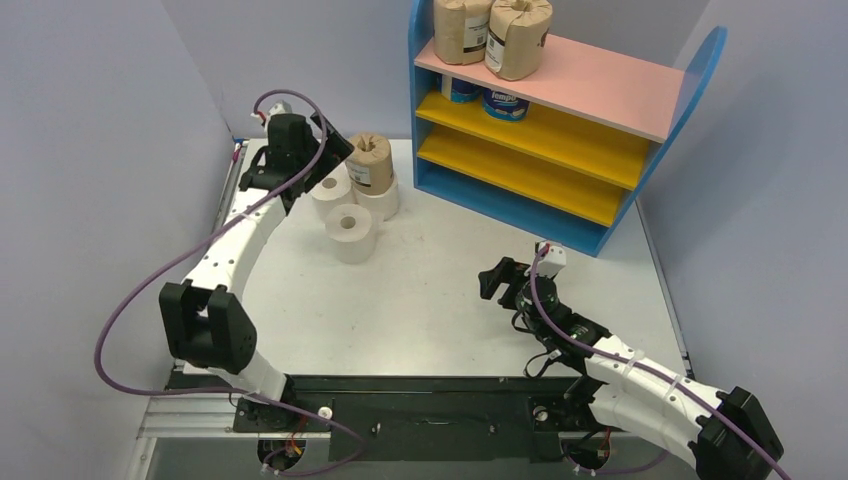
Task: Place and organize the paper towels onto the shelf
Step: Pick up the paper towel from the center of the board.
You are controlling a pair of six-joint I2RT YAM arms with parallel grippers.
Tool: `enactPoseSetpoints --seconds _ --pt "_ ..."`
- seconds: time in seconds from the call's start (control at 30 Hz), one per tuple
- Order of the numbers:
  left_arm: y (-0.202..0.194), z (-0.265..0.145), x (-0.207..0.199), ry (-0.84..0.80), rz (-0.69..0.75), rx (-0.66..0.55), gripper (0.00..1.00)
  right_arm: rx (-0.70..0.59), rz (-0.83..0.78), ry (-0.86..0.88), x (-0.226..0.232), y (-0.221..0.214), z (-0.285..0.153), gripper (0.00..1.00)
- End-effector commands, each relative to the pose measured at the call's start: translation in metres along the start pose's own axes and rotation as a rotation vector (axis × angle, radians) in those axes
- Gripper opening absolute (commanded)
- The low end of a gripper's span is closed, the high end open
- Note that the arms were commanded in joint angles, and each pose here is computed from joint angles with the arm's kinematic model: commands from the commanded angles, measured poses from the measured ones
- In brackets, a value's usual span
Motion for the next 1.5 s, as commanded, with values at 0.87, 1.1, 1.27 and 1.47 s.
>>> enactPoseSetpoints --seconds 0.87,1.1,1.27,1.47 --pt "0.0 0.099 -0.014 0.107 0.325 0.131 0.73 -0.054 -0.026 -0.052 -0.013 0.019 -0.006 0.79" --pt "-0.013 0.101 -0.009 0.125 0.365 0.161 0.66 -0.05 -0.032 -0.059 -0.014 0.019 -0.005 0.79" --pt "-0.026 0.106 -0.005 0.126 0.376 0.193 0.58 -0.048 -0.036 -0.061 -0.013 0.019 -0.004 0.79" --pt "-0.036 0.108 -0.007 0.101 0.373 0.219 0.43 -0.051 -0.04 -0.068 -0.014 0.021 -0.006 0.79"
Point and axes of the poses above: each gripper's point midway between its finger pads, its own z axis out along the fingers, its own x axis along the line the jaws close on, y = z × x, the point moved 1 cm from there along -z, back along the fingers, and after that the axes turned 7 degrees about z, right-handed, at the moved point
